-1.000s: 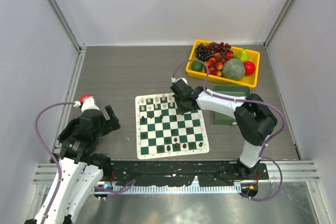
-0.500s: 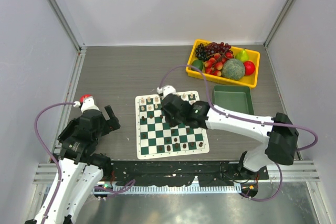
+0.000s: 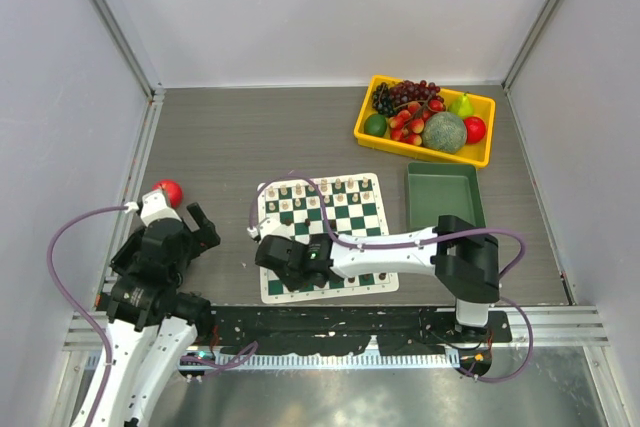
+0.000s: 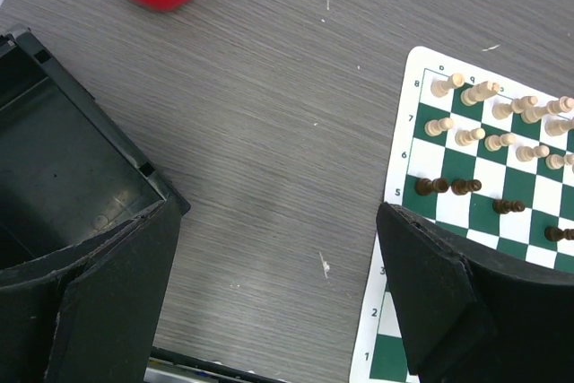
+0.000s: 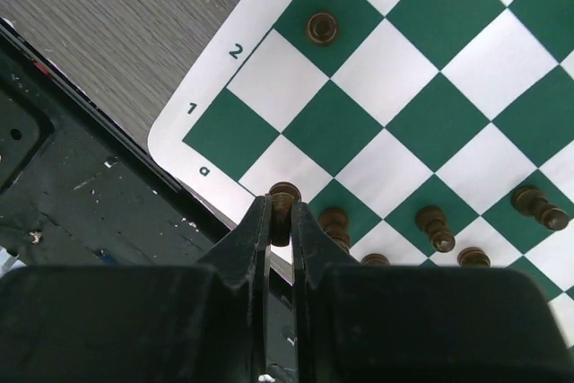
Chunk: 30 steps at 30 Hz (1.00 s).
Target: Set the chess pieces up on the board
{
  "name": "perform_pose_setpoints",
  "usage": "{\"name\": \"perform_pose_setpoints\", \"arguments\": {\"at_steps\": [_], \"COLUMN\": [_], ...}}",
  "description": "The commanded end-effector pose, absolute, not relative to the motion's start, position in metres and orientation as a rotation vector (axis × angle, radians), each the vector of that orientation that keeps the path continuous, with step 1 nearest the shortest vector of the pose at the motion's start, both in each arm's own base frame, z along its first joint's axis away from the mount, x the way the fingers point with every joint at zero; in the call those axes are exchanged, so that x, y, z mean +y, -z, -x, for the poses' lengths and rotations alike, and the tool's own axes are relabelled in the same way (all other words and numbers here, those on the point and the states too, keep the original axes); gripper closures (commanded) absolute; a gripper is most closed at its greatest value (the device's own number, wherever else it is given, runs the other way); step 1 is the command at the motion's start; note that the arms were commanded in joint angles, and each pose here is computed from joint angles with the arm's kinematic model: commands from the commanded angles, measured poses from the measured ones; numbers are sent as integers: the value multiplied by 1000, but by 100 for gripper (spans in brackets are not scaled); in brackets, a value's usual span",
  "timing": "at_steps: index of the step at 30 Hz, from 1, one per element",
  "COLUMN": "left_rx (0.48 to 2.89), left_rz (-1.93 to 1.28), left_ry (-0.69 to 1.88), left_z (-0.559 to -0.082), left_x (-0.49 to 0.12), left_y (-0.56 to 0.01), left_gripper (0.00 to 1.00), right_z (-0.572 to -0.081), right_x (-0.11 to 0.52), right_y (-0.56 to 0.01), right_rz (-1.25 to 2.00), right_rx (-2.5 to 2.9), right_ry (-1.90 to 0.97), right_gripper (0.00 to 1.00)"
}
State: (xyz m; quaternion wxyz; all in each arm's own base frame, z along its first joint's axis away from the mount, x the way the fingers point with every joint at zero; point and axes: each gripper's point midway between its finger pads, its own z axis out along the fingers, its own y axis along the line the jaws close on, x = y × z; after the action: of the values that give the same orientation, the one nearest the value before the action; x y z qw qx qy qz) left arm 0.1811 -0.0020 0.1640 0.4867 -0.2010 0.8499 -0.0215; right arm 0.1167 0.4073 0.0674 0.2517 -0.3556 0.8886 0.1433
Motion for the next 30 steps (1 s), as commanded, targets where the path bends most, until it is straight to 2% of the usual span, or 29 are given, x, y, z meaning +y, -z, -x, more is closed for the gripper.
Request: {"name": "perform_pose_setpoints", "arguments": {"at_steps": [1,22,26,30], "left_rx": [2011,2030,2036,2042], "left_rz": [536,531,528,527], "left_ry": [36,35,37,33], "left_z": [-183,-184,-184,-184], "left_x": [5,4,3,3], "left_y": [-170,-168,-168,-166], "left_gripper": [1,1,1,1], "right_z": [-121,-109,-109,-110], "right_x": [426,417,416,419], "right_y": [-78,-45,-44,-54], "right_rz": [911,937,939,922], "right_rx": [2386,2457,2460,2440], "right_ry": [-451,-430,-428,-455], "right_gripper": [94,92,86,74]}}
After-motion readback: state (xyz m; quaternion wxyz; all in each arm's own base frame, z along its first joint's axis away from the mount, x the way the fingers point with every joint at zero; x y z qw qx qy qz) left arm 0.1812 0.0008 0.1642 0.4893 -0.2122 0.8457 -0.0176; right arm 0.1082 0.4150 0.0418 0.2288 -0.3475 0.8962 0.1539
